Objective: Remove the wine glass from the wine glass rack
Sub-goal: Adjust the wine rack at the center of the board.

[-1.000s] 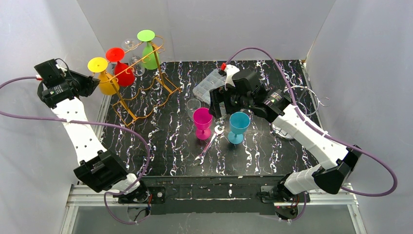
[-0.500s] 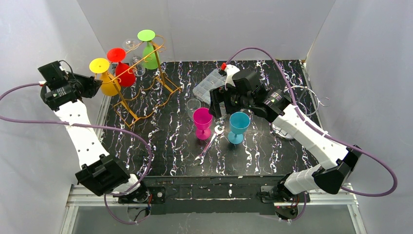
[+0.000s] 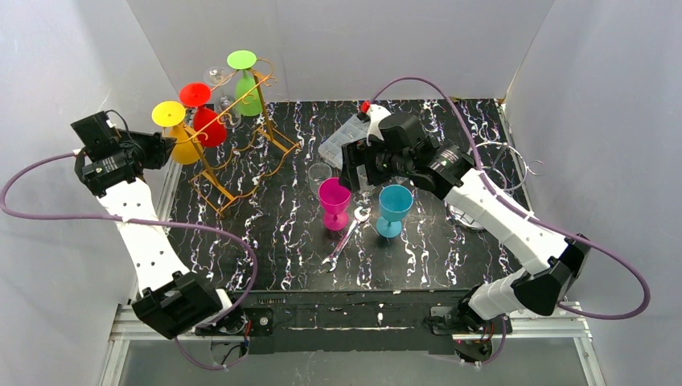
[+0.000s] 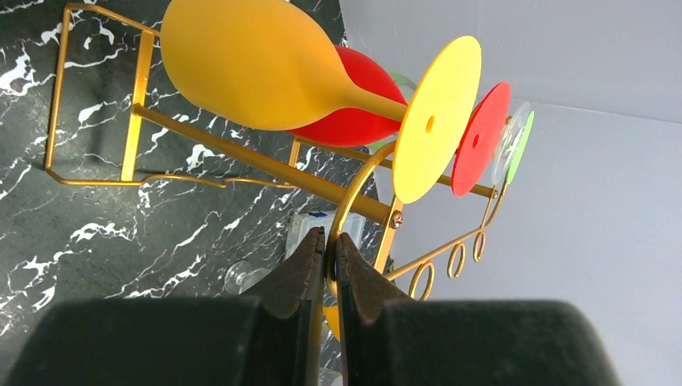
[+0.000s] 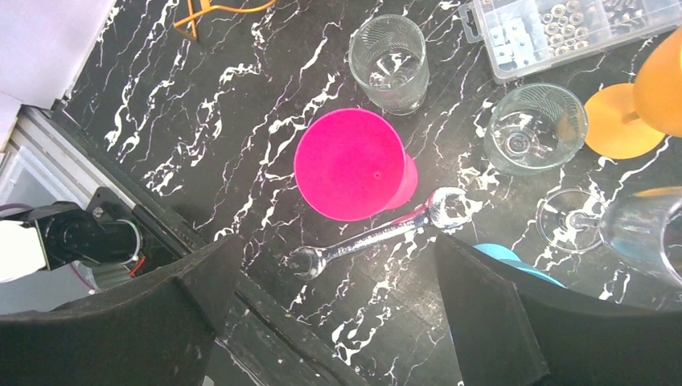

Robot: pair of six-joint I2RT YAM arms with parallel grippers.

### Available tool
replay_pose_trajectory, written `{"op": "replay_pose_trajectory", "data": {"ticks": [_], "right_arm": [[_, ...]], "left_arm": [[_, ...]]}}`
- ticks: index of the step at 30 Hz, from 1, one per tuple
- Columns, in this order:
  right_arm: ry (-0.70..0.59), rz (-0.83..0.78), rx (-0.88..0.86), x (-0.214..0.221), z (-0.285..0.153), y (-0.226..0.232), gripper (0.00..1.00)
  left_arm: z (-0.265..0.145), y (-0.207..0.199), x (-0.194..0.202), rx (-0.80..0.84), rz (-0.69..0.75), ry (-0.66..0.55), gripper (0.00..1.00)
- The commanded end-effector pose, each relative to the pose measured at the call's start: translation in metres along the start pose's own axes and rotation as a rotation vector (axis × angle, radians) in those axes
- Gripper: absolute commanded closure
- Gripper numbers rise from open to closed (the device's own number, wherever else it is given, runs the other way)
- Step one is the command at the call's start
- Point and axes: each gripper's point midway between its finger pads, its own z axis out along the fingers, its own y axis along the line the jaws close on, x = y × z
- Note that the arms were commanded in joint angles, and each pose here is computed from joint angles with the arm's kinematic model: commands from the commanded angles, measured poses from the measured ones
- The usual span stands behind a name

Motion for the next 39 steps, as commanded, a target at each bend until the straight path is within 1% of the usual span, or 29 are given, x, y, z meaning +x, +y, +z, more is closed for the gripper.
{"op": "replay_pose_trajectory", "data": {"ticks": [1, 10, 17, 22, 33, 39], "right_arm": [[-0.072, 0.024, -0.058, -0.031, 0.002, 0.016, 0.02], [-0.153, 0.085, -0.089, -0.075, 0.022, 0.031, 0.03], [-0.204, 0.157, -0.157, -0.094, 0.047, 0.048, 0.06], [-0.241, 0.180, -0.201, -0.106, 0.059, 0.066, 0.08], [-0.236, 0.137, -0.244, -0.107, 0.085, 0.114, 0.10], [-0.240, 0.130, -0.211, -0.107, 0.093, 0.115, 0.11]], "left_arm": [[-0.019, 0.000, 0.014, 0.020, -0.044, 0.005, 1.00], [-0.023, 0.004, 0.031, 0.006, -0.071, 0.035, 1.00], [-0.027, 0.008, 0.047, -0.015, -0.105, 0.057, 1.00], [-0.034, 0.011, 0.056, -0.030, -0.126, 0.047, 1.00], [-0.043, 0.019, 0.066, -0.067, -0.210, 0.046, 1.00], [-0.048, 0.013, 0.067, -0.059, -0.267, 0.053, 1.00]]}}
